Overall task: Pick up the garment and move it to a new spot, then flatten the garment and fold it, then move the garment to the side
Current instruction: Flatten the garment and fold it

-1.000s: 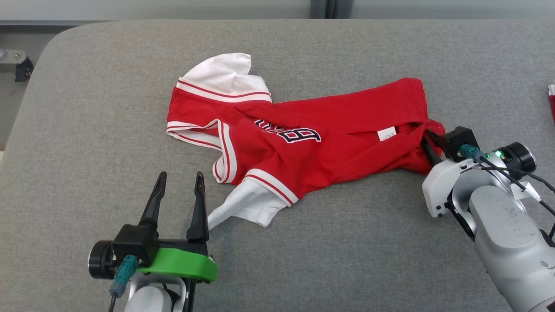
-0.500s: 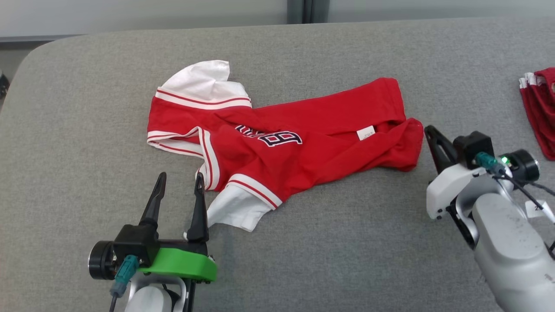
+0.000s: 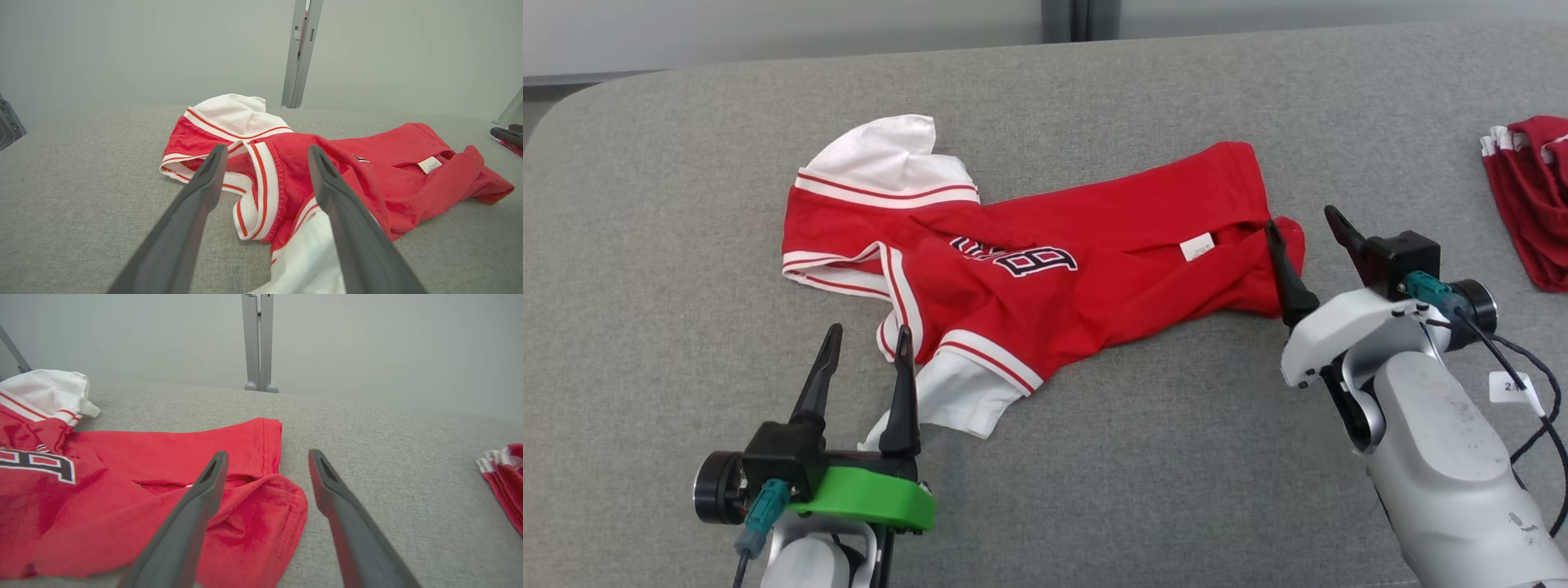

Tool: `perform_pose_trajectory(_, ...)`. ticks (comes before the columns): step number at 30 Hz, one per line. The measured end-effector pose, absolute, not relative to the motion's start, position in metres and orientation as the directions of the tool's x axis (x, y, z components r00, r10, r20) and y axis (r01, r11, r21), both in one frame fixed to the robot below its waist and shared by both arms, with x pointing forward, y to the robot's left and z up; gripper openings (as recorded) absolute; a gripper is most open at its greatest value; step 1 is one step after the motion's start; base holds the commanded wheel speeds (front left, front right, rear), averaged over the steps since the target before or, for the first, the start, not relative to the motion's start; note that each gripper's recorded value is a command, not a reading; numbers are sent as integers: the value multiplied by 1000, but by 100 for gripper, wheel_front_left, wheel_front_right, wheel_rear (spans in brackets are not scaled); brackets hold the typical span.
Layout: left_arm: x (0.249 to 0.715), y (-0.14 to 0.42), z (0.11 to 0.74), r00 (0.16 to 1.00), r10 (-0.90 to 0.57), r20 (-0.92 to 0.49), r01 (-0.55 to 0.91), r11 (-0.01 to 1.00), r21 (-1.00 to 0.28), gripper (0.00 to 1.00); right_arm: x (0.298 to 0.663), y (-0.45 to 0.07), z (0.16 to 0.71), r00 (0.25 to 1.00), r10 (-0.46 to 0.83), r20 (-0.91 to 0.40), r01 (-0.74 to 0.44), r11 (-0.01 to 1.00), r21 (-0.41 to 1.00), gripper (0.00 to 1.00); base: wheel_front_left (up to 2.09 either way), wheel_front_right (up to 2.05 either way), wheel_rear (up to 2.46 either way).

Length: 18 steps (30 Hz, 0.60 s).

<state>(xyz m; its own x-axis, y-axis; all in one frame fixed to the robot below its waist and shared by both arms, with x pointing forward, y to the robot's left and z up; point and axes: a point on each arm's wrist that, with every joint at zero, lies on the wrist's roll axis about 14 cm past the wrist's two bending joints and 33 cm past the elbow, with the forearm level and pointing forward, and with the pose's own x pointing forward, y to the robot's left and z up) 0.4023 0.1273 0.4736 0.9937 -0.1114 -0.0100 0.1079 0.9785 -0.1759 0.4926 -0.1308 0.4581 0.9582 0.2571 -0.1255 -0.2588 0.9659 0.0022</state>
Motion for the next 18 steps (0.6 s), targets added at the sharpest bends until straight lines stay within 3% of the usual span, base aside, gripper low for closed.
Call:
perform_pose_trajectory(11,401,142,471,998,-62,-20,58,983,-176,100,503,-106,413,893,267,-362,-257,963,76,100,0,0,0)
perform_pose_trajectory(12,401,143,471,998,-59,-22,54,983,-176,100,502,-105,411,889,267,-372,-255,963,81,96,0,0,0)
perform_pose_trajectory(13,401,143,471,998,-57,-23,52,983,-176,100,502,-104,409,886,267,-380,-253,964,86,65,0,0,0)
perform_pose_trajectory(14,401,143,471,998,-56,-23,51,983,-176,100,502,-104,407,883,261,-389,-245,965,93,41,0,0,0)
perform_pose_trajectory(16,402,143,471,998,-57,-21,52,983,-177,100,503,-107,407,885,252,-391,-236,968,91,19,0,0,0)
perform_pose_trajectory(17,402,142,471,998,-58,-20,54,983,-177,100,503,-108,408,887,249,-389,-231,968,92,0,0,0,0)
perform_pose_trajectory(18,403,142,471,998,-60,-19,56,983,-177,100,503,-109,408,888,247,-388,-229,969,93,0,0,0,0)
